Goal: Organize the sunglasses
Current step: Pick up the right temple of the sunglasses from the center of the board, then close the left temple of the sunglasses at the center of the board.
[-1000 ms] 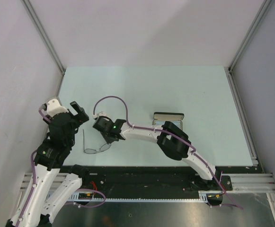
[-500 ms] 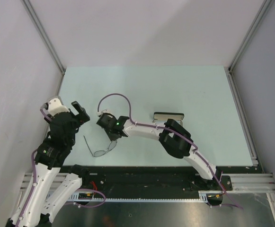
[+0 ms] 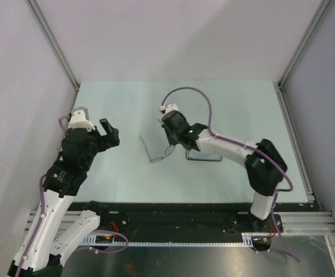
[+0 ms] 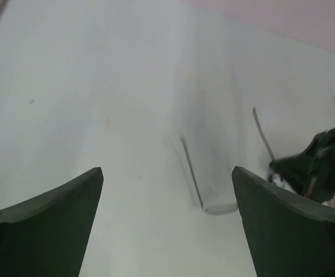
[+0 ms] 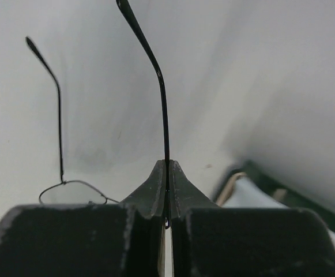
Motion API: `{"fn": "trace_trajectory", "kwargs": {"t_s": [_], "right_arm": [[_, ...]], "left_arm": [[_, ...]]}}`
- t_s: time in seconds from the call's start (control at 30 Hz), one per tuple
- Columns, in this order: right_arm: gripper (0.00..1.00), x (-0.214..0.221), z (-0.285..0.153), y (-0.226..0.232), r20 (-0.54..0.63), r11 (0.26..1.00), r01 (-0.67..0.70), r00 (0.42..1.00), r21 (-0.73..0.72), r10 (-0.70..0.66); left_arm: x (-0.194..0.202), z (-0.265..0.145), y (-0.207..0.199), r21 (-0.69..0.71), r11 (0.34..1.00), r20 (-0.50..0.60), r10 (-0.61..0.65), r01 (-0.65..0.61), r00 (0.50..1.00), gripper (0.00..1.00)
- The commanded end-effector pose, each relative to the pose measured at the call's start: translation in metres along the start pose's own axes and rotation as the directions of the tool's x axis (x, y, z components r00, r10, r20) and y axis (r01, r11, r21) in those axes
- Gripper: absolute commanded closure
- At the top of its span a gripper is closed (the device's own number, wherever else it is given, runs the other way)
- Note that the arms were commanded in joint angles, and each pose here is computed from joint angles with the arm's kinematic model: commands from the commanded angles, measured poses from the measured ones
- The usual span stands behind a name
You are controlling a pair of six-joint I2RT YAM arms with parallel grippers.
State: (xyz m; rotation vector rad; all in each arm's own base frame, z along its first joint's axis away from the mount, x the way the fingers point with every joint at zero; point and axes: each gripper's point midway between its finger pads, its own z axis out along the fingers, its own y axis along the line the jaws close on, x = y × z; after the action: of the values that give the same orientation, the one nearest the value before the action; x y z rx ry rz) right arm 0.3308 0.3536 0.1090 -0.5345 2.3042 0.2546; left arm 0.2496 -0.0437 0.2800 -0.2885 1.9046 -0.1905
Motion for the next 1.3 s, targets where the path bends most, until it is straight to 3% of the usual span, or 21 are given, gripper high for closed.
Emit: {"fn": "trace_trajectory", "kwargs": {"t_s": [0.0,0.4,0.7,0.9,1.0,1.1,1.27], "right_arm": [[1.0,-0.085,-0.061,-0.036,0.309,1.0,-0.003,0.951,0.028,-0.005],[1.0,-0.156,-0.193,-0.089,0.596,1.0,-0.012,0.803,0.013,0.002],[1.0,-0.175,-0.282,-0.097,0.746,0.998,0.002,0.664,-0.06,0.043],[1.0,-0.173,-0.326,-0.081,0.798,0.982,0.121,0.602,-0.145,0.044],[1.0,-0.168,-0.351,-0.065,0.825,0.955,0.217,0.564,-0.204,0.048],[1.0,-0.163,-0.374,-0.051,0.847,0.919,0.303,0.528,-0.253,0.059],[1.0,-0.157,-0.392,-0.037,0.856,0.876,0.369,0.51,-0.311,0.089]], "left_arm": [[-0.022,-0.01,-0.038,0.196,0.98,0.031,0.011,-0.017,0.999,0.0],[-0.028,-0.036,-0.105,0.561,0.825,0.045,0.047,-0.064,0.998,0.0],[-0.041,-0.082,-0.146,0.792,0.593,0.15,0.042,-0.146,0.988,0.0],[-0.05,-0.101,-0.163,0.863,0.497,0.112,-0.014,-0.091,0.994,0.0],[-0.05,-0.116,-0.174,0.913,0.402,0.08,-0.007,-0.071,0.997,0.0],[-0.05,-0.124,-0.18,0.936,0.346,0.075,0.006,-0.073,0.997,0.0],[-0.054,-0.148,-0.19,0.977,0.208,0.047,-0.004,-0.045,0.999,0.0]]}}
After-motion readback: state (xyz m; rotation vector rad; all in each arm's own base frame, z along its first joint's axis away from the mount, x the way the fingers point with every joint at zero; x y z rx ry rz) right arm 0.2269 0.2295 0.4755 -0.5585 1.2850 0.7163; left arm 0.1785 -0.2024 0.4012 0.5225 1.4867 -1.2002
